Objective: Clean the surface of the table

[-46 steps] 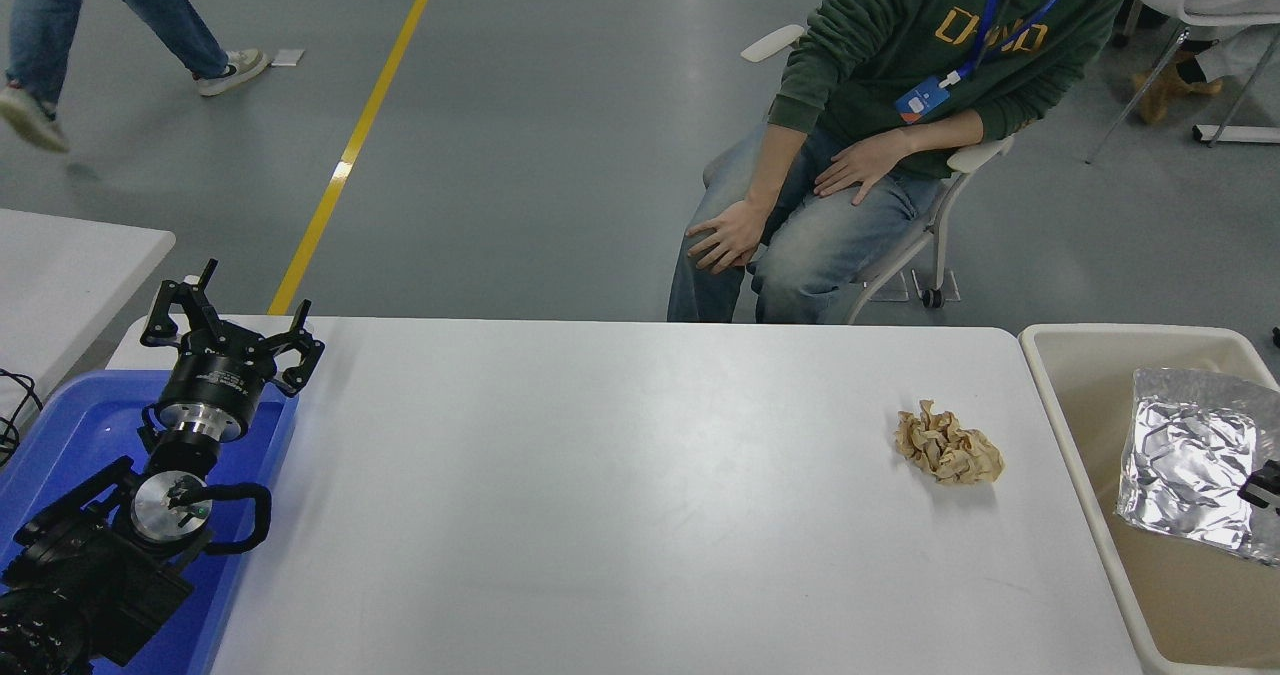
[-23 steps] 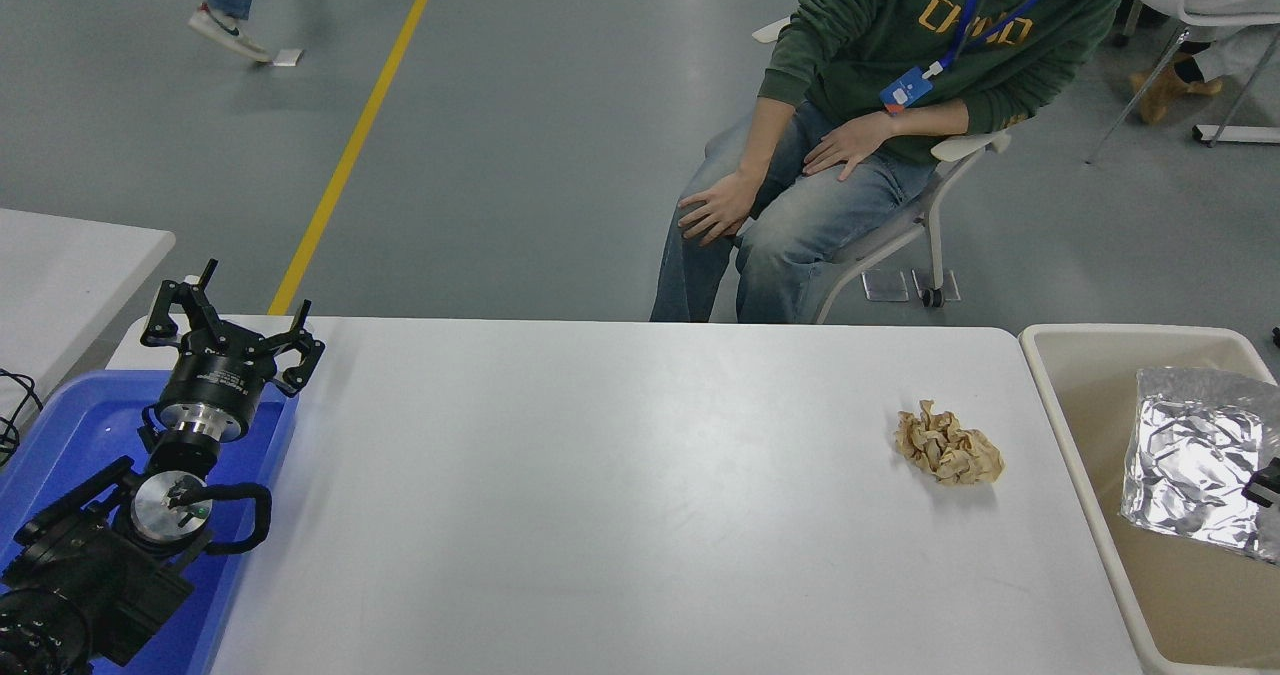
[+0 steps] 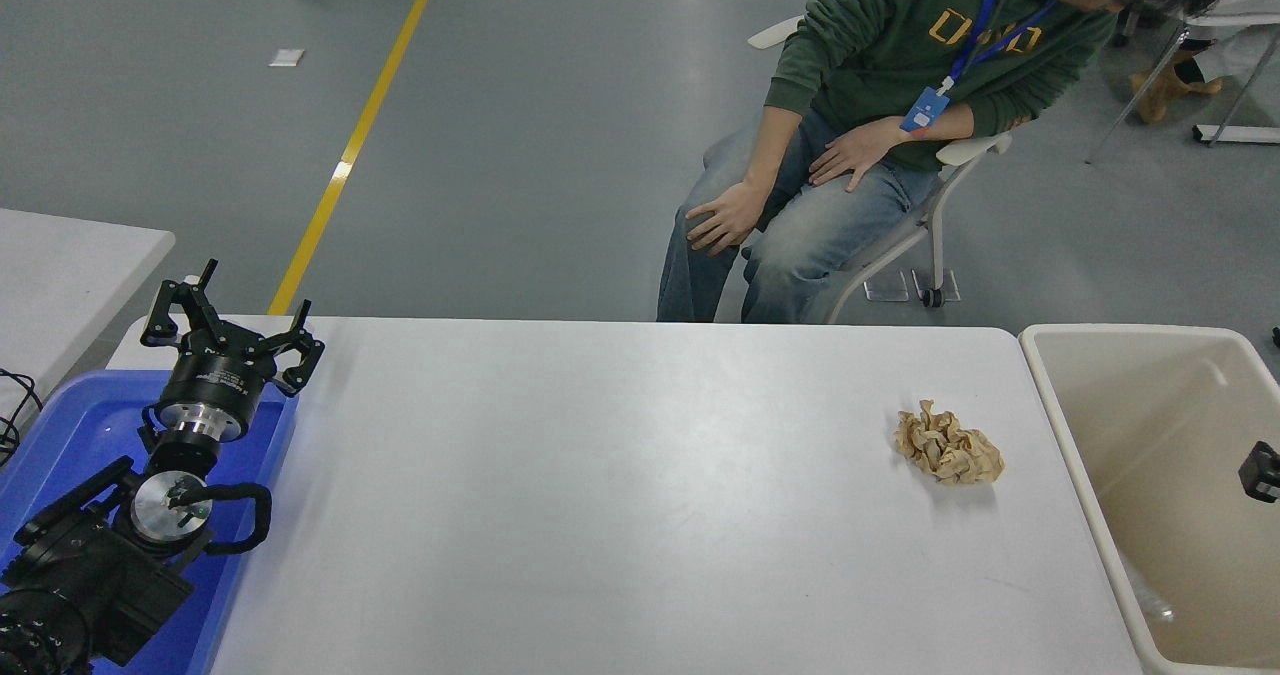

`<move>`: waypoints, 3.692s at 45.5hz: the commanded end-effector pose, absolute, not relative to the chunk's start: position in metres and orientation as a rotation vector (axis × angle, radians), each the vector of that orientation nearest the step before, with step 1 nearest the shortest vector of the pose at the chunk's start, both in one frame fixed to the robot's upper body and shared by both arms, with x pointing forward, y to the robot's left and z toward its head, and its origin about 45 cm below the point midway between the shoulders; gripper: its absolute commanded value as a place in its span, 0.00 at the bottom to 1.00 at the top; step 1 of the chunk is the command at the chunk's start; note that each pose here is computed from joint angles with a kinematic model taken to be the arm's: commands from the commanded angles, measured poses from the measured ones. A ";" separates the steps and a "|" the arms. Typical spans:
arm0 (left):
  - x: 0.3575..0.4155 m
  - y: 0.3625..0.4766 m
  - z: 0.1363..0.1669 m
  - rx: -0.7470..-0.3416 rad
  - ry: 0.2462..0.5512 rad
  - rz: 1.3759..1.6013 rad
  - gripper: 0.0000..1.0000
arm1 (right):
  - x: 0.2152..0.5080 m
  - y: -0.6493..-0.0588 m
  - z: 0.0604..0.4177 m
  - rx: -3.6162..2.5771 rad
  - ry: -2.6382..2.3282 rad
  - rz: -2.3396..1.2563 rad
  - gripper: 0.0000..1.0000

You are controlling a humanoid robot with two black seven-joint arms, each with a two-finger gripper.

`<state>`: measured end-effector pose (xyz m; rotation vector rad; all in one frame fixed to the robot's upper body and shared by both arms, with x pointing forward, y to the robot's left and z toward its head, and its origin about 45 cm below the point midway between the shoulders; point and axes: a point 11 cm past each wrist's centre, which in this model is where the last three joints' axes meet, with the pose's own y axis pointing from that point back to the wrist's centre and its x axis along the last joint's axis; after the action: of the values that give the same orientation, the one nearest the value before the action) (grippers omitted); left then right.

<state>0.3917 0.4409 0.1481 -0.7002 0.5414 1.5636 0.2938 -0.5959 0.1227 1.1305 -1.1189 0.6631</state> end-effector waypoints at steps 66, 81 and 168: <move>0.3916 0.441 0.1480 -0.700 0.541 1.564 1.00 | 0.325 -0.611 0.183 1.206 -1.965 0.441 1.00; 0.3916 0.441 0.1480 -0.700 0.541 1.564 1.00 | 0.343 -0.575 0.203 1.450 -2.369 0.200 1.00; 0.3916 0.441 0.1480 -0.700 0.541 1.564 1.00 | 0.389 -0.375 0.123 2.334 -2.691 -0.727 1.00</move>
<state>0.3917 0.4408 0.1481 -0.7002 0.5414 1.5635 0.3831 -0.3917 0.1268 2.2941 -2.7391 -0.7286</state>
